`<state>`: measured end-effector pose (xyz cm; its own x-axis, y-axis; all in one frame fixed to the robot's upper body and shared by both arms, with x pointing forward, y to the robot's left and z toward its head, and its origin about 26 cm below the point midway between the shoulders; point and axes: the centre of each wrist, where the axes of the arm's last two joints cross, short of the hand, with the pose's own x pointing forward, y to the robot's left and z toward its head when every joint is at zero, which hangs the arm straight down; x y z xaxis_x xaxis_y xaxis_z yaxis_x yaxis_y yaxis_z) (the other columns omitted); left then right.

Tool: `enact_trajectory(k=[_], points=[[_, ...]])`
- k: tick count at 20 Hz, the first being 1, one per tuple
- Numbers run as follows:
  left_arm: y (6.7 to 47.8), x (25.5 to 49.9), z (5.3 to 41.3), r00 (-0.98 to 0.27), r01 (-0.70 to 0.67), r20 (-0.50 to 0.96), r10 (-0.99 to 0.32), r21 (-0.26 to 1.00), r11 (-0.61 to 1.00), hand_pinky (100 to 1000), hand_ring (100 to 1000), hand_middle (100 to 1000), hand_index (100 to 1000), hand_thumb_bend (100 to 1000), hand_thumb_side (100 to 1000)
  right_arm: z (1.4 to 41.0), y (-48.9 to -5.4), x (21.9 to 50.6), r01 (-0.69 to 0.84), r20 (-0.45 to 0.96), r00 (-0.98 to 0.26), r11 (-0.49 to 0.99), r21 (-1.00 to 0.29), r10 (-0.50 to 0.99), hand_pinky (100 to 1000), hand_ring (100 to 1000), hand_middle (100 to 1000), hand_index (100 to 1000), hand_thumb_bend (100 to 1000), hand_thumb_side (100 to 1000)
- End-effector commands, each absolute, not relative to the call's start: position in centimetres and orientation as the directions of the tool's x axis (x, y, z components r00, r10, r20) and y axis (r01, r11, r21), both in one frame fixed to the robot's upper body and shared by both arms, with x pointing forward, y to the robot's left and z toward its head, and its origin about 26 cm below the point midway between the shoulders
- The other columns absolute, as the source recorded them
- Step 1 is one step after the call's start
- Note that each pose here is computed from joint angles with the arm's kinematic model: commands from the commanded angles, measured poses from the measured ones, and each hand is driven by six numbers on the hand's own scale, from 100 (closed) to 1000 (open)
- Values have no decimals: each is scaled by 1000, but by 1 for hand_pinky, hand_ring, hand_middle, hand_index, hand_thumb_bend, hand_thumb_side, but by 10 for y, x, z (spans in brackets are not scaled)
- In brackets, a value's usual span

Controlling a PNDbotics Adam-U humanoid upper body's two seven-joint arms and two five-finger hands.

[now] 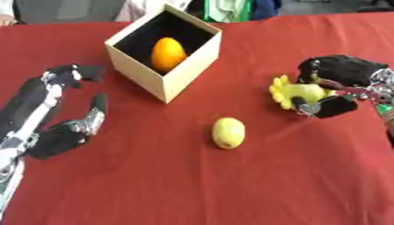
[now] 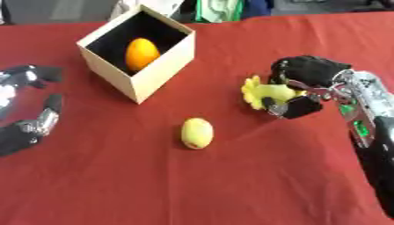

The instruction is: Pick up objects on the table and place them in the box.

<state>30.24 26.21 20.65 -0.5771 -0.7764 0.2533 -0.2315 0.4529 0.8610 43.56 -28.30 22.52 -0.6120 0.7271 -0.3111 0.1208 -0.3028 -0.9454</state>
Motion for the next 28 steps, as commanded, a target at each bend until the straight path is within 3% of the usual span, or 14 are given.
enact_trajectory(k=[1, 3, 4, 18, 28], points=[[262, 300, 214, -589, -247, 231, -774, 861, 445, 721, 772, 687, 879, 100, 786, 236, -286, 433, 140, -306, -607, -281, -949, 733, 765, 876, 497, 603, 100, 448], [262, 300, 213, -590, -245, 232, -774, 861, 445, 721, 772, 687, 879, 100, 781, 238, -285, 433, 131, -289, -615, -265, -955, 734, 761, 866, 479, 584, 100, 306], [262, 300, 213, -590, -244, 233, -773, 861, 446, 721, 772, 687, 879, 100, 780, 239, -285, 433, 125, -278, -620, -258, -958, 733, 760, 863, 473, 578, 100, 289], [262, 299, 213, -590, -236, 237, -772, 864, 445, 719, 770, 683, 872, 100, 770, 256, -278, 427, 81, -167, -651, -151, -985, 740, 757, 850, 452, 564, 100, 276], [263, 299, 212, -590, -239, 239, -771, 861, 449, 719, 769, 682, 870, 100, 761, 291, -251, 424, 172, -172, -711, -67, -983, 682, 752, 838, 432, 547, 100, 231]])
